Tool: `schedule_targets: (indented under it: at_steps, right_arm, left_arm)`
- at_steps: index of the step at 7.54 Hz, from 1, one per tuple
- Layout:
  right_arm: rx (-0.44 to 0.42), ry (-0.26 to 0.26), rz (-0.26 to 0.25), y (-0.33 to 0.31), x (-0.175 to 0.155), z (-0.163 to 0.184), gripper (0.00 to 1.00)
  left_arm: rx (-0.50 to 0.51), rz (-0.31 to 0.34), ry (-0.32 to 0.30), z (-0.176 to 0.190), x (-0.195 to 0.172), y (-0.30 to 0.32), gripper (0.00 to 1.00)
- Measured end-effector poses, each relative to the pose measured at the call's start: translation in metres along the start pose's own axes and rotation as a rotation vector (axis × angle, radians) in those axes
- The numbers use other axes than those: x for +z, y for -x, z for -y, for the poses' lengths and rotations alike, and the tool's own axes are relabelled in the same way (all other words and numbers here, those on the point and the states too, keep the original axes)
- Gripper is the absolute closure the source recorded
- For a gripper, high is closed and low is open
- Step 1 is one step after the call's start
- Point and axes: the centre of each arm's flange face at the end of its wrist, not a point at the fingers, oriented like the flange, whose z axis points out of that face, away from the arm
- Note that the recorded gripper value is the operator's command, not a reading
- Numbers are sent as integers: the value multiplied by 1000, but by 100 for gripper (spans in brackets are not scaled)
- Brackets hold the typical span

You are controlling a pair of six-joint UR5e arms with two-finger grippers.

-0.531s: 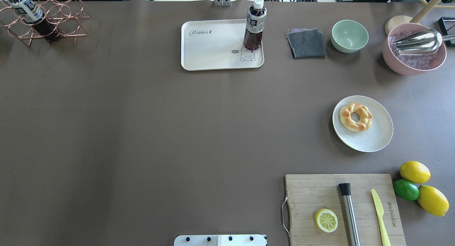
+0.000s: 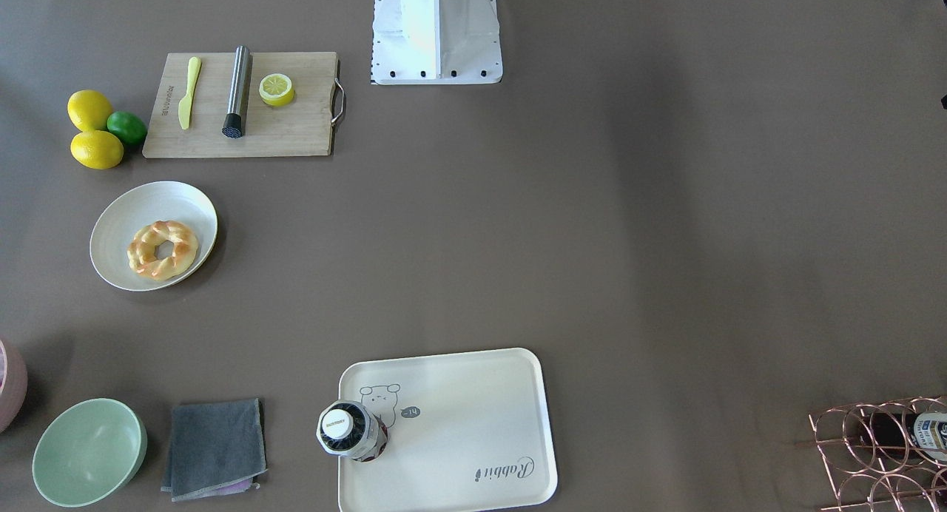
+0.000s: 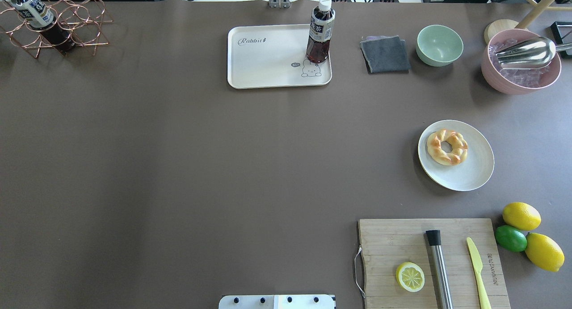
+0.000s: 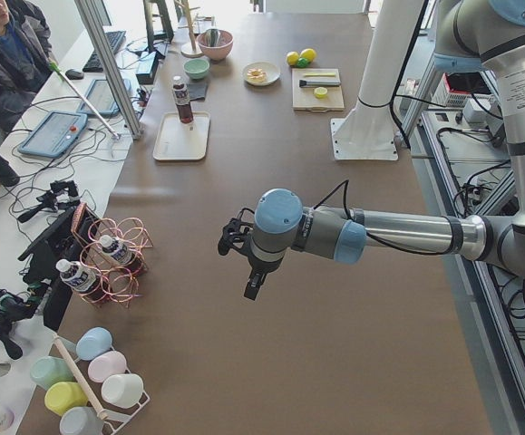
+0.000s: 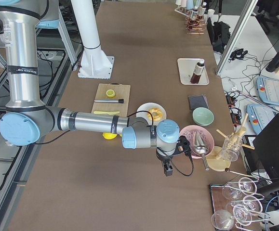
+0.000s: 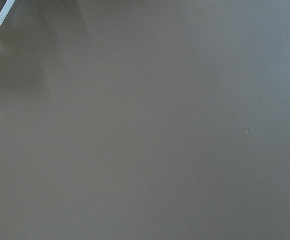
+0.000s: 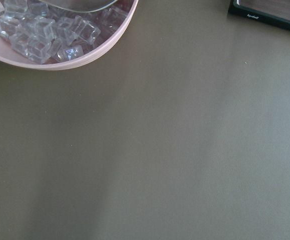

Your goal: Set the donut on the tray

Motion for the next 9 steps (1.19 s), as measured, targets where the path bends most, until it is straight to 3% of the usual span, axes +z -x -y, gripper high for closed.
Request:
schedule_targets:
  at_steps: [5, 9]
  right_arm:
    - [68, -31, 31, 29, 11, 18, 5]
    - [174, -67, 130, 154, 80, 57, 13]
  left_arm:
    - [-33, 3, -7, -5, -5, -3, 3]
    - [-29, 4, -20, -2, -11, -6, 3]
